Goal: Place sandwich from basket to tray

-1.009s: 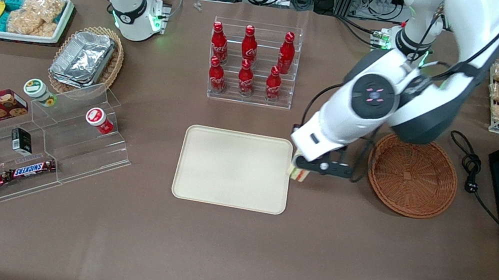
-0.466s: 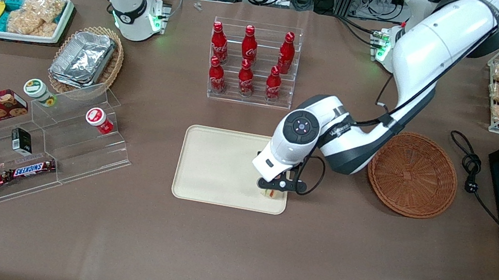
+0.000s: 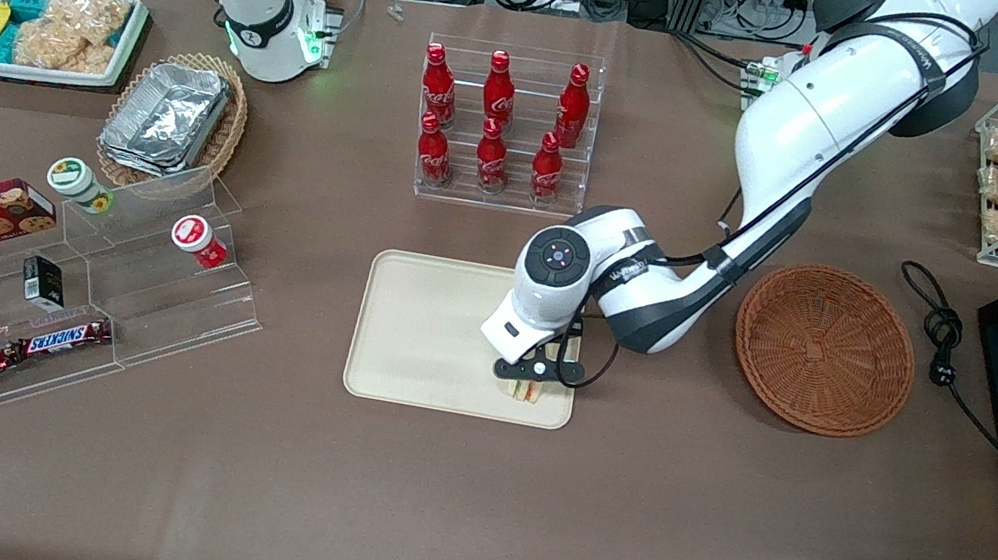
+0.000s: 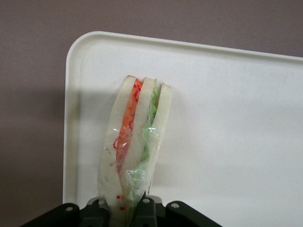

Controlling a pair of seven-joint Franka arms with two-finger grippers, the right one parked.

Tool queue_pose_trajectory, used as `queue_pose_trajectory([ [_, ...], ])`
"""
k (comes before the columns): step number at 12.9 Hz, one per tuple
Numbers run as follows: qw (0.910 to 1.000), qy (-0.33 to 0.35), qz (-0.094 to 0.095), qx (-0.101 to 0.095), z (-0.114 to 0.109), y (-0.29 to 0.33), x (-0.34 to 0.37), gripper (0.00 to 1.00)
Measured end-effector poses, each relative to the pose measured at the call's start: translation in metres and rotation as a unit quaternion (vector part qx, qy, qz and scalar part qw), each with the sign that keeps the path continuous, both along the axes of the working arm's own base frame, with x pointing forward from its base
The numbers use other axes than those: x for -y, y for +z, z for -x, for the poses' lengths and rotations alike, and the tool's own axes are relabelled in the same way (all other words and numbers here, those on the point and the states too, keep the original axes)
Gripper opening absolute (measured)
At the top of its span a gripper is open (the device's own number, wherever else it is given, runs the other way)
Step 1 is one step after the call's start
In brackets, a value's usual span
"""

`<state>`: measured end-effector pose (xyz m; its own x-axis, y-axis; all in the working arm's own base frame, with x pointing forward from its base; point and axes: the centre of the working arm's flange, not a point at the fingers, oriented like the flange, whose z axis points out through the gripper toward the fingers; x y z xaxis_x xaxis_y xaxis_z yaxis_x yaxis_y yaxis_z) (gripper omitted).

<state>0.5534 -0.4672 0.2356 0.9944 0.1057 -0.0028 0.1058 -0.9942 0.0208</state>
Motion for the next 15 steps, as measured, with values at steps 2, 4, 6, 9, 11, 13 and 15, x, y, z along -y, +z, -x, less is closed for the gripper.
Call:
queue_pose_trajectory([
  [2, 1.0000, 0.002, 0.001, 0.004, -0.003, 0.003, -0.001, 0.34],
  [4, 0.9999, 0.005, 0.004, 0.010, -0.009, 0.009, -0.001, 0.56],
  [6, 0.9996, 0.011, 0.010, 0.026, -0.018, 0.028, -0.004, 0.78],
  [9, 0.9979, 0.035, -0.008, 0.055, -0.039, 0.091, -0.031, 1.00],
  [11, 0.9952, 0.062, -0.037, 0.067, -0.049, 0.145, -0.067, 1.00],
  [13, 0.9947, 0.076, -0.041, 0.055, -0.056, 0.196, -0.108, 1.00],
  [15, 0.9976, 0.044, -0.051, 0.017, -0.049, 0.233, -0.147, 1.00],
])
